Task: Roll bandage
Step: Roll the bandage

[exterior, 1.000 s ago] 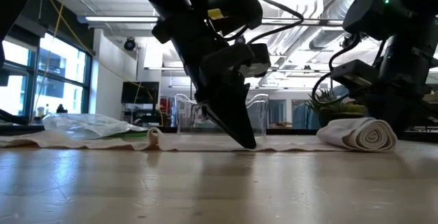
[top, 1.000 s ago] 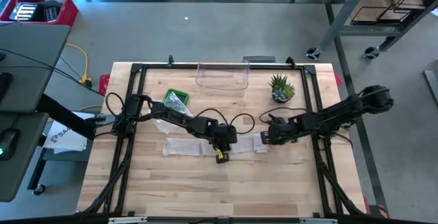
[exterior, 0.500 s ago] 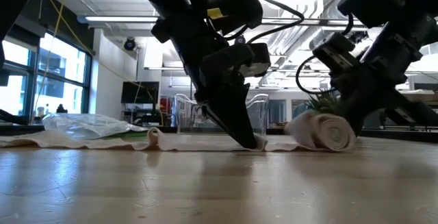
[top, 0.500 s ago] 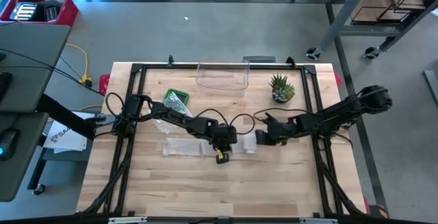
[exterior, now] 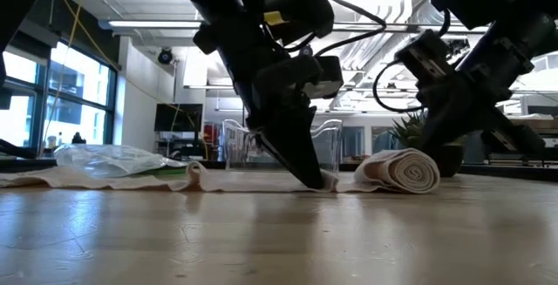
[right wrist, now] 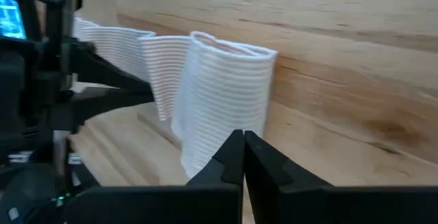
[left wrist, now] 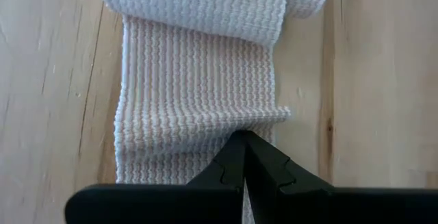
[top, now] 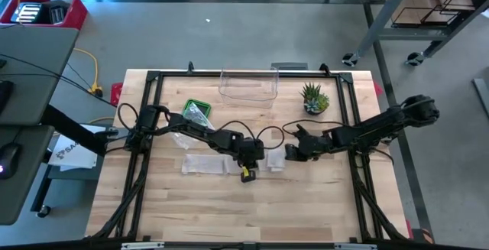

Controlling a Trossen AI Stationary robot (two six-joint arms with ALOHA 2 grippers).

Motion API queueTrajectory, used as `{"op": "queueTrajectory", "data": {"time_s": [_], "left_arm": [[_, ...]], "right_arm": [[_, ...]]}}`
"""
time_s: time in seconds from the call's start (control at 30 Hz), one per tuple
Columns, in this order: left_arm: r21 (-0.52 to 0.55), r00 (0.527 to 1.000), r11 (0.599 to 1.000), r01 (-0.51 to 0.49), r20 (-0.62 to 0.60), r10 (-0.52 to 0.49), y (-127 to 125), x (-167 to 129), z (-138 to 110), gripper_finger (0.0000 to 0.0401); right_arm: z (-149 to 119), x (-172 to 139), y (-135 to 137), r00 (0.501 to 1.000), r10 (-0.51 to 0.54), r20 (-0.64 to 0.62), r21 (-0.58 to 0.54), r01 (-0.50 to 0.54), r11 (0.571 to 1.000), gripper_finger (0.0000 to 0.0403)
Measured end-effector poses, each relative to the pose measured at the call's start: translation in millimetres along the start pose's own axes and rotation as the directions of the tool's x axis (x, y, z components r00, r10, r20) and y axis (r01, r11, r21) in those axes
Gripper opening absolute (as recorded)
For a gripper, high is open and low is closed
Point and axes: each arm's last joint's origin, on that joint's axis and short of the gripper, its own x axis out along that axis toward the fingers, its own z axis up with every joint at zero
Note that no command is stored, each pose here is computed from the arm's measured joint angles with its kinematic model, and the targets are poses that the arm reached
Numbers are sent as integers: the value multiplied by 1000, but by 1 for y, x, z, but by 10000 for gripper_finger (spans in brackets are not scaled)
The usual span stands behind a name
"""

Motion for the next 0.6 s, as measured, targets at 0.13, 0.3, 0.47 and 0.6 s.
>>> {"op": "queueTrajectory", "data": {"time_s": [0.13, 0.3, 0.47, 0.6], "left_arm": [[-43, 998, 998, 43, -35, -45, -2, -6, -2, 0], [-15, 999, 1000, 1, -50, -2, -3, -21, -2, 0], [-10, 998, 1000, -16, -55, 15, -2, -22, -3, 0], [-9, 998, 1000, -23, -55, 22, -2, -22, -3, 0]], "right_arm": [[0, -2, -1, 1000, -10, 3, -4, 10, 1000, 0], [1, -2, -1, 1000, -15, 16, -4, 15, 1000, 0], [-1, -2, 2, 1000, 17, 1, -8, -17, 1000, 0], [-5, -3, -7, 997, -72, 1, -12, 72, 997, 0]]}}
